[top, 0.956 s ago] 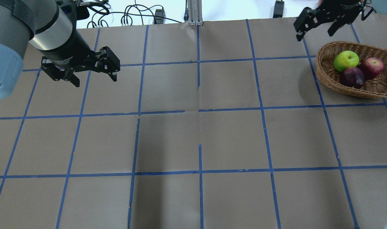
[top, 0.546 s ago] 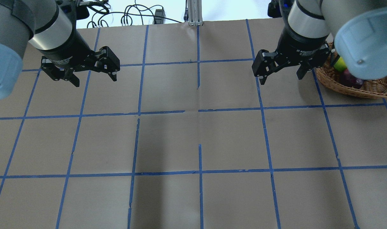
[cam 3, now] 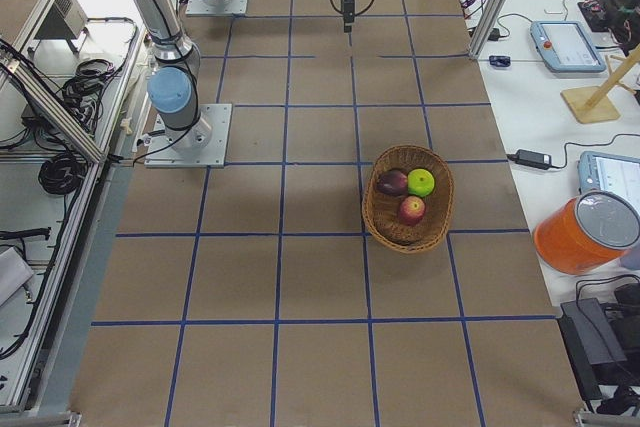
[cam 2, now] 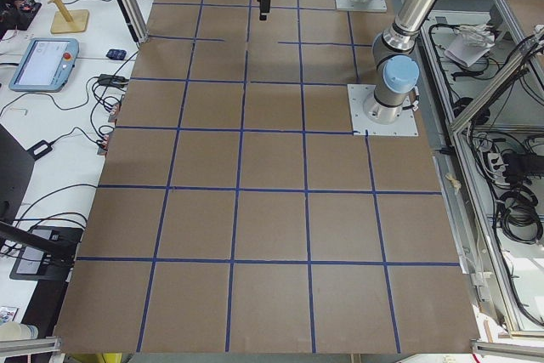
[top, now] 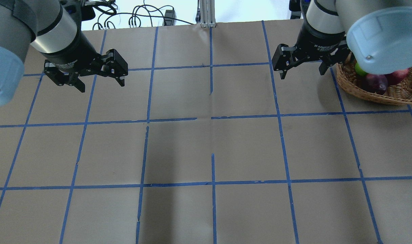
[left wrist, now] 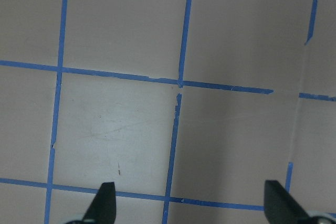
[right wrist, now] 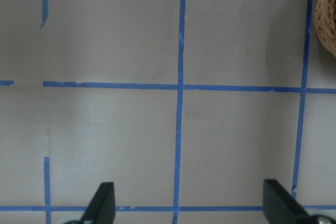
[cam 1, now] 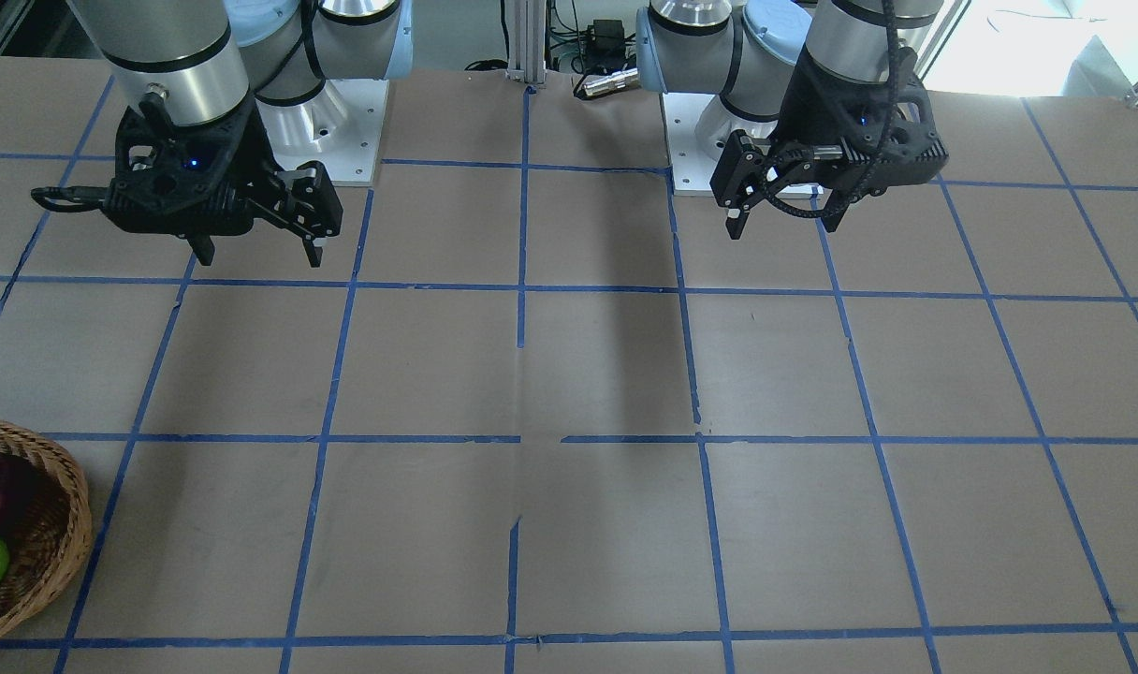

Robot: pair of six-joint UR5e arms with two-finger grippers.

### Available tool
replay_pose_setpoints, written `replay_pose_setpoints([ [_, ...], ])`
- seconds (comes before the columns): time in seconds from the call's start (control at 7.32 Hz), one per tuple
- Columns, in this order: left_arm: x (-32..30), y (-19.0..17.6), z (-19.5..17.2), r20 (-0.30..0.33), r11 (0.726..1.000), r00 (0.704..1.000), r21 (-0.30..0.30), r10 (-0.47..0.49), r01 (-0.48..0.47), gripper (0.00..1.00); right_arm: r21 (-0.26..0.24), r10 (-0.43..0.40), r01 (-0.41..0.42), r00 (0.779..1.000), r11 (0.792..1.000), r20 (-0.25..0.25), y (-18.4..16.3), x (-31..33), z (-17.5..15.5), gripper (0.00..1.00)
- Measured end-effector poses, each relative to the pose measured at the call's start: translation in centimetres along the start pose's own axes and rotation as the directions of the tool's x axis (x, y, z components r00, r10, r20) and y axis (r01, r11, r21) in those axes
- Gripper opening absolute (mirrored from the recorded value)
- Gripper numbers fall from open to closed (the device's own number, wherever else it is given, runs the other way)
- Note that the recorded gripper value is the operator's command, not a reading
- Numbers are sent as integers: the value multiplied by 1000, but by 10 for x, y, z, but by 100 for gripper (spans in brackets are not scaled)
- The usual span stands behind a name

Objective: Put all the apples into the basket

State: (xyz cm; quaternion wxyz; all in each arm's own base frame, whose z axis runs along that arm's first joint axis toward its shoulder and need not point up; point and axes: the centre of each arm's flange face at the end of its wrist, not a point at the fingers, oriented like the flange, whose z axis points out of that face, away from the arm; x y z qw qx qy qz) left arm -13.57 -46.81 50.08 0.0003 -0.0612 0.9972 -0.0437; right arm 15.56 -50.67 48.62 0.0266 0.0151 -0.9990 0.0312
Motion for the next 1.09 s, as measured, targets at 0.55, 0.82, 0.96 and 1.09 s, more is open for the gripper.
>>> replay_pose_setpoints([
  [0.55,0,0,0,-2,1000,1000,1,-1,1,100,-35,32,-32,999,999,-8,-26,18,-4,100],
  [0.82,0,0,0,-1,1000,1000,1,0,0,100,-47,42,-42,999,998,-11,-24,24,-1,100],
  [0.96,-1,-1,0,1,1000,1000,1,1,-1,100,-52,43,-44,999,998,-10,-23,24,0,100],
  [1.09,-1,-1,0,2,1000,1000,1,2,-2,100,-60,44,-44,999,997,-9,-23,25,1,100],
])
